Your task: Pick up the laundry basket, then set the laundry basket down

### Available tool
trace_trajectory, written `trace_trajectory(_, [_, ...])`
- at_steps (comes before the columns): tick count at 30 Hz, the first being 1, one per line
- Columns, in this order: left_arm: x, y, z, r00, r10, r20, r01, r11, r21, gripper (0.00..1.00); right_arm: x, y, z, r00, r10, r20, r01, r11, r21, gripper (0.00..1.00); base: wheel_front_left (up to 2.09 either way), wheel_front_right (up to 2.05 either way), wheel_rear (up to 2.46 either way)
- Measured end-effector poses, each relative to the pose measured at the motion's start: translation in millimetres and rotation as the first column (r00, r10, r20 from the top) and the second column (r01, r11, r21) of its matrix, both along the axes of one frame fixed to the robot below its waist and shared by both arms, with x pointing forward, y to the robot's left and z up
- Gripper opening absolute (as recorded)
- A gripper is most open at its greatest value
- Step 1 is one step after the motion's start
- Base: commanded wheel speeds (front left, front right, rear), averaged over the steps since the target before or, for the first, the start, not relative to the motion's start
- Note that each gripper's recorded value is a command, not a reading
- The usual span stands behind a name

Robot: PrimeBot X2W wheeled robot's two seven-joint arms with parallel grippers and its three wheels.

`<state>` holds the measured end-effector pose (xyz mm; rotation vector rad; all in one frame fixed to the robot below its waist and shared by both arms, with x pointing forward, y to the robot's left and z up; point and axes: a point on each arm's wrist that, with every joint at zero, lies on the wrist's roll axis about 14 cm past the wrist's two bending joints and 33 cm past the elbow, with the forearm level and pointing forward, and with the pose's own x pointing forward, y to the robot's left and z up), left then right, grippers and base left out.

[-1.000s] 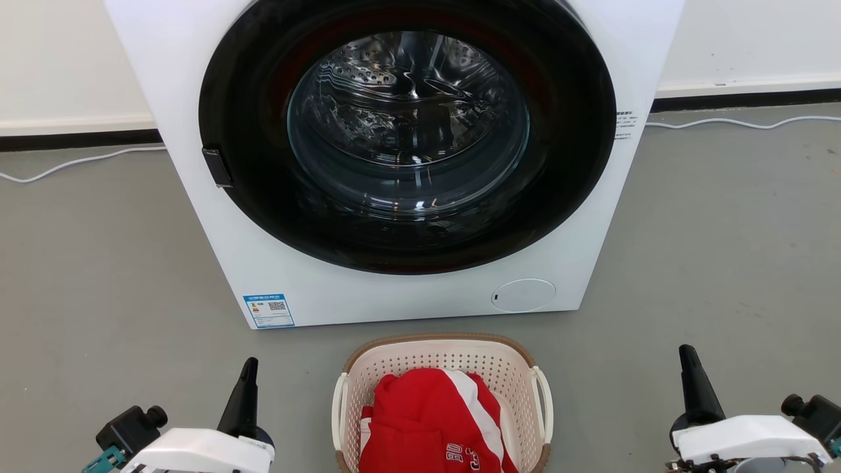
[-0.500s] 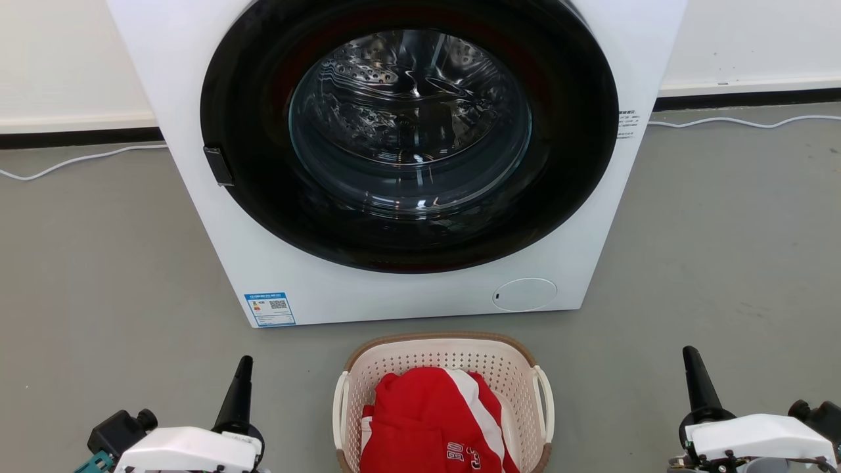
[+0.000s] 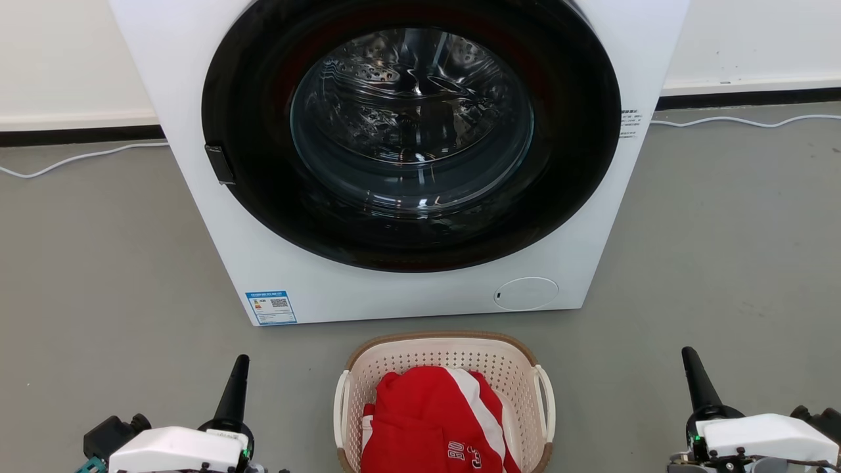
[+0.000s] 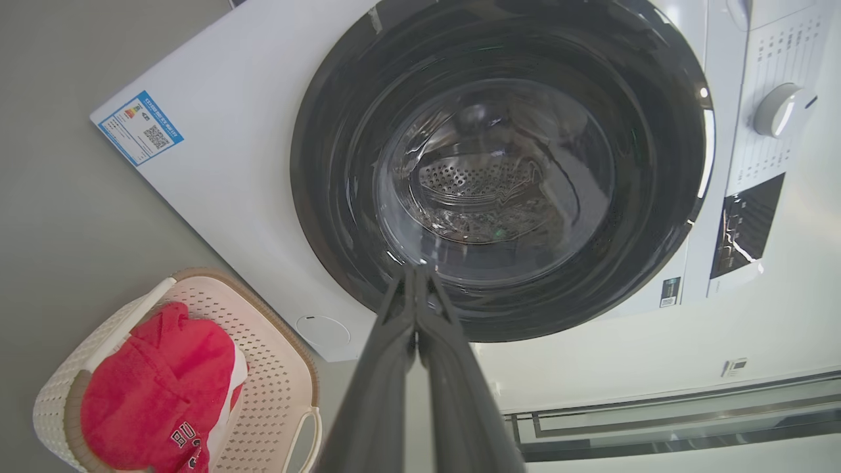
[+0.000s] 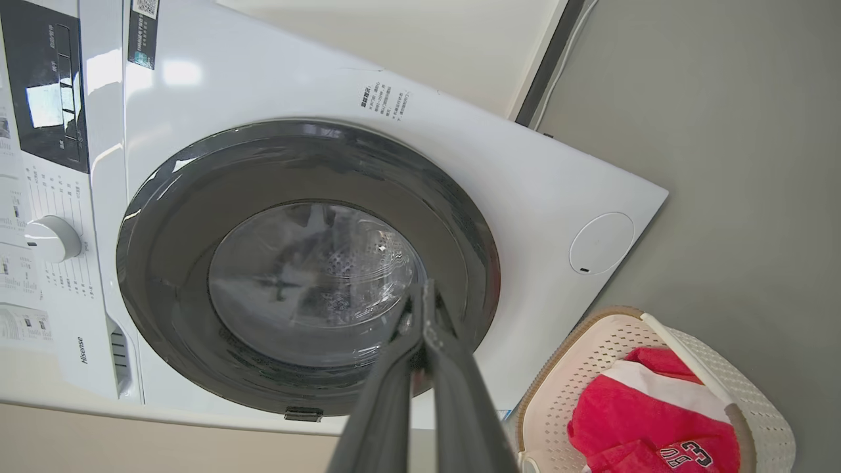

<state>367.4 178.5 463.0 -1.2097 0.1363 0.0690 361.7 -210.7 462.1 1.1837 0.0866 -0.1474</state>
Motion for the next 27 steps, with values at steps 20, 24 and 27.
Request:
trace_trajectory(20, [4.9, 5.8, 7.6, 0.999, 0.028, 0.016, -0.025, 0.98, -0.2, 0.0, 7.8, -0.4, 10.6, 0.999, -0.015, 0.042, 0.006, 0.978, 0.207, 0.0, 0.0, 0.0, 0.0])
trace_trajectory(24, [5.0, 6.7, 8.3, 0.999, 0.033, 0.017, -0.028, 0.971, -0.239, 0.0, 8.2, 0.6, 11.0, 0.999, -0.016, 0.046, 0.004, 0.968, 0.252, 0.0, 0.0, 0.0, 0.0])
trace_trajectory(27, [5.0, 7.0, 8.8, 0.999, 0.035, 0.018, -0.028, 0.963, -0.269, 0.0, 8.4, 0.9, 11.2, 0.999, -0.017, 0.049, 0.003, 0.96, 0.28, 0.0, 0.0, 0.0, 0.0])
